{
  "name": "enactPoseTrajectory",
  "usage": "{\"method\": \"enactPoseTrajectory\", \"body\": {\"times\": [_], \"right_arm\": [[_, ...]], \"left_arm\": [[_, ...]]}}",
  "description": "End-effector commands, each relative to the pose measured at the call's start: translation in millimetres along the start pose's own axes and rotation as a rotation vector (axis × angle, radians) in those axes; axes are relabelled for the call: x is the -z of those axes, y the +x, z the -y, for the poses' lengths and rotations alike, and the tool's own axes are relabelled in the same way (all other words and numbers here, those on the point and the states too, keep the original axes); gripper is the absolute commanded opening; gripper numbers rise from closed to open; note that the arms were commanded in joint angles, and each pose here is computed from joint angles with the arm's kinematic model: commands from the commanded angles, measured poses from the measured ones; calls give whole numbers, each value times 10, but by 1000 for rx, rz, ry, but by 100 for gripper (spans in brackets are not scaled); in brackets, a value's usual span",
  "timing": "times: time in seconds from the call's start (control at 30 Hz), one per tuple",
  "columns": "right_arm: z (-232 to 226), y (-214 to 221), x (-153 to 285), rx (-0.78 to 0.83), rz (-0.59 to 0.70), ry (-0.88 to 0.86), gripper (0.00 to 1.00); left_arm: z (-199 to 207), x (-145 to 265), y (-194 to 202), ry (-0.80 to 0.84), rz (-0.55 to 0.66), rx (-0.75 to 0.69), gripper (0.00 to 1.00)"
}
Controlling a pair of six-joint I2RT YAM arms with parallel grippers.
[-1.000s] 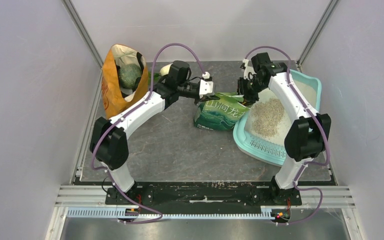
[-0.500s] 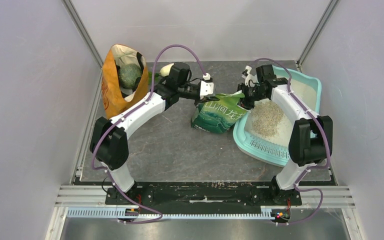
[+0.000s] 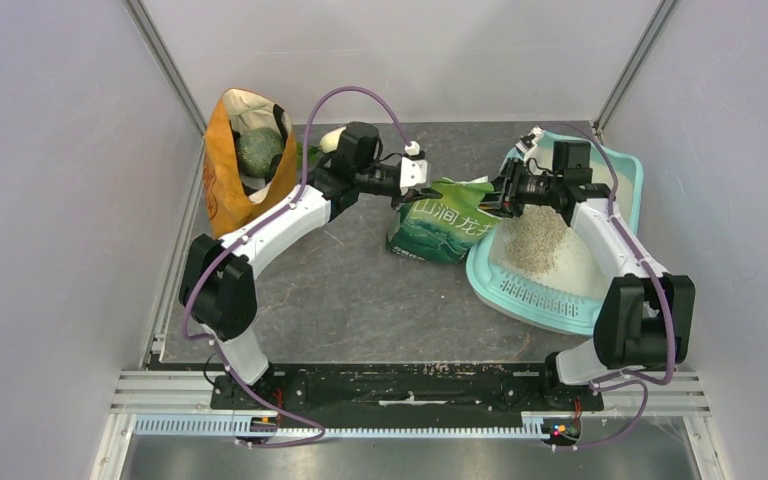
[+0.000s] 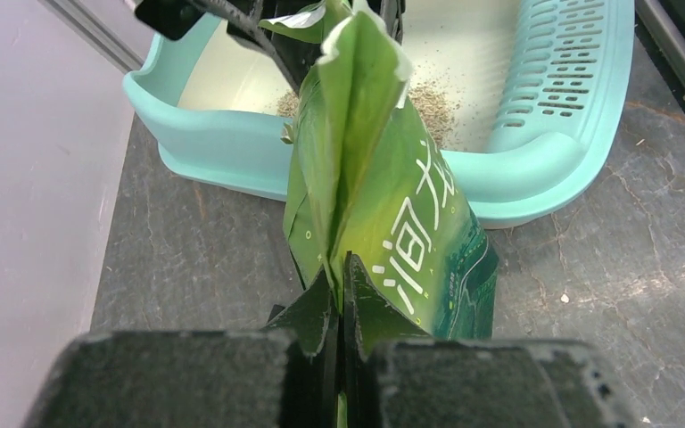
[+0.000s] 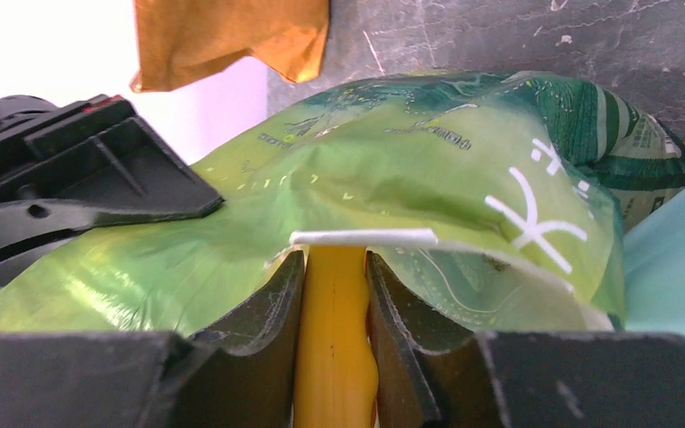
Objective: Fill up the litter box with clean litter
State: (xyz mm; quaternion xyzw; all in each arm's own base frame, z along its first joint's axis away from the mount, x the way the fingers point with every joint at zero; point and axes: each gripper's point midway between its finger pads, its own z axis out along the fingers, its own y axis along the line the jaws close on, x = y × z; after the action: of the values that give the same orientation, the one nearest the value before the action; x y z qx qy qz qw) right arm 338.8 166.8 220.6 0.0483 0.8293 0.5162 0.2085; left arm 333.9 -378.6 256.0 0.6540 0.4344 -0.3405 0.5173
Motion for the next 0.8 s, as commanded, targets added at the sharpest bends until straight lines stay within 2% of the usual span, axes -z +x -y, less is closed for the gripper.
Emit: {"method": "enactPoseTrajectory", "body": {"times": [0.0,0.77], "right_arm": [[-445,13,299,34,21,-168,0],[53,63,1398,-109,267,-122,0]], "left_arm": [[-139,13,-487,-20,113,-80,2],[-369,-98,-503,-26,140,9,2]]}}
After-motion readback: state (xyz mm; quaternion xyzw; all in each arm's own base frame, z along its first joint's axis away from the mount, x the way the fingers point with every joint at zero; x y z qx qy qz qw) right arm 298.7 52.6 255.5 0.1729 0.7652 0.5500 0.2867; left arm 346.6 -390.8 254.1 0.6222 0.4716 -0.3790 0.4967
